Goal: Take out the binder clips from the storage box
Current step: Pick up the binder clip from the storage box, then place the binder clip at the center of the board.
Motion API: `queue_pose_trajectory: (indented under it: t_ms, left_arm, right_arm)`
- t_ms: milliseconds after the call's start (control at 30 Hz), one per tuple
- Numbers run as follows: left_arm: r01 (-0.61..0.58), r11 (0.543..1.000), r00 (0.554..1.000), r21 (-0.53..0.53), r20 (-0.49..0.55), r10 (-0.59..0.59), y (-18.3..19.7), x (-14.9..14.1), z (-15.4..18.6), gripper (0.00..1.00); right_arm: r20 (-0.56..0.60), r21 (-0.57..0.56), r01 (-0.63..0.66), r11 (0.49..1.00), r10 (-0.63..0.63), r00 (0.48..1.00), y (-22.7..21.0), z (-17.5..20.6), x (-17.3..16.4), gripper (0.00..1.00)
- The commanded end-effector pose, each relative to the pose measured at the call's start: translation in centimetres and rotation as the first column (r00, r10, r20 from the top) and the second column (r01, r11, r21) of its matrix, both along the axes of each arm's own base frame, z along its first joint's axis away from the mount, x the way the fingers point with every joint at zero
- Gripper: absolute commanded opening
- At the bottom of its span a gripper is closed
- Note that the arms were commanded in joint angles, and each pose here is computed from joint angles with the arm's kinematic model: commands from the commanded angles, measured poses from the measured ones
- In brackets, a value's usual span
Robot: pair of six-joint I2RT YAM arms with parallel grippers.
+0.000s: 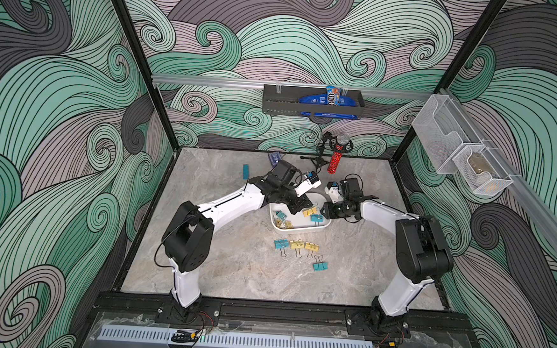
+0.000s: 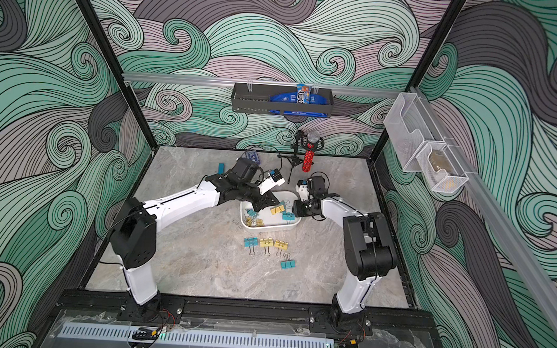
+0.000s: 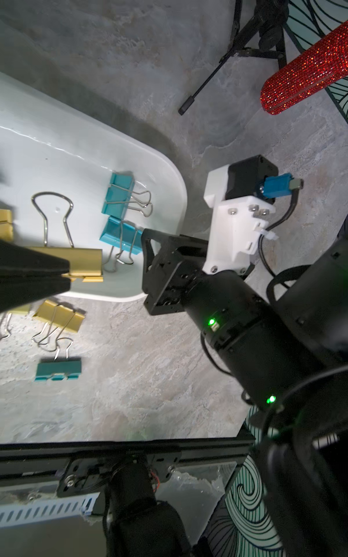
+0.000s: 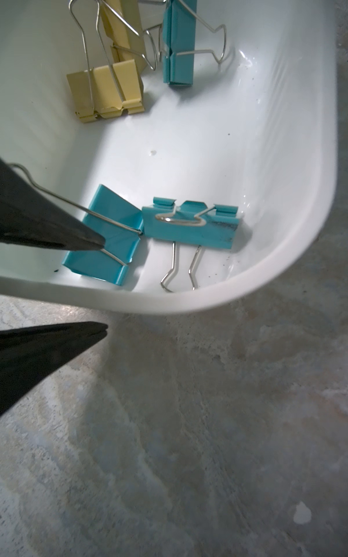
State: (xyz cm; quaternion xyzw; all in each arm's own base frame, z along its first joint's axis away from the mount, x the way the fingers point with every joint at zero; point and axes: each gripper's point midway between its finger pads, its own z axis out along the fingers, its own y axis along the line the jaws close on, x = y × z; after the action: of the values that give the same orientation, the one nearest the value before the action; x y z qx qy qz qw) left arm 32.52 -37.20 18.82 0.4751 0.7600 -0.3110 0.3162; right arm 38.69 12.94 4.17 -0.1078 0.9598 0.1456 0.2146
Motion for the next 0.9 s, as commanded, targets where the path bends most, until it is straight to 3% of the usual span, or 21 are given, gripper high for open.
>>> queue_pose_trajectory:
  t_ms: [0, 400, 567, 867]
  left_arm:
    - [0.016, 1.000, 1.000, 0.006, -0.010, -0.016, 1.2, -2.1, 0.3, 0.00]
    - [0.136, 0.991, 0.981, 0.004, -0.143, -0.134, 2.0, -10.9, -2.8, 0.00]
    - [0.151, 0.984, 0.973, 0.095, -0.191, -0.131, 1.9, -13.3, -5.0, 0.00]
    - [0.173, 0.983, 0.956, 0.054, -0.248, -0.155, 1.0, -16.1, -6.8, 0.00]
  right_arm:
    - [-0.020, -0.004, -0.016, 1.000, 0.016, 1.000, 0.1, -0.6, -0.5, 0.42]
    - [-0.026, -0.007, -0.019, 1.000, 0.019, 0.999, 0.1, -0.9, -0.6, 0.42]
    - [-0.026, -0.009, -0.016, 1.000, 0.016, 1.000, 0.0, -0.9, -0.6, 0.42]
    - [-0.030, -0.010, -0.019, 1.000, 0.019, 0.999, 0.1, -1.1, -0.6, 0.42]
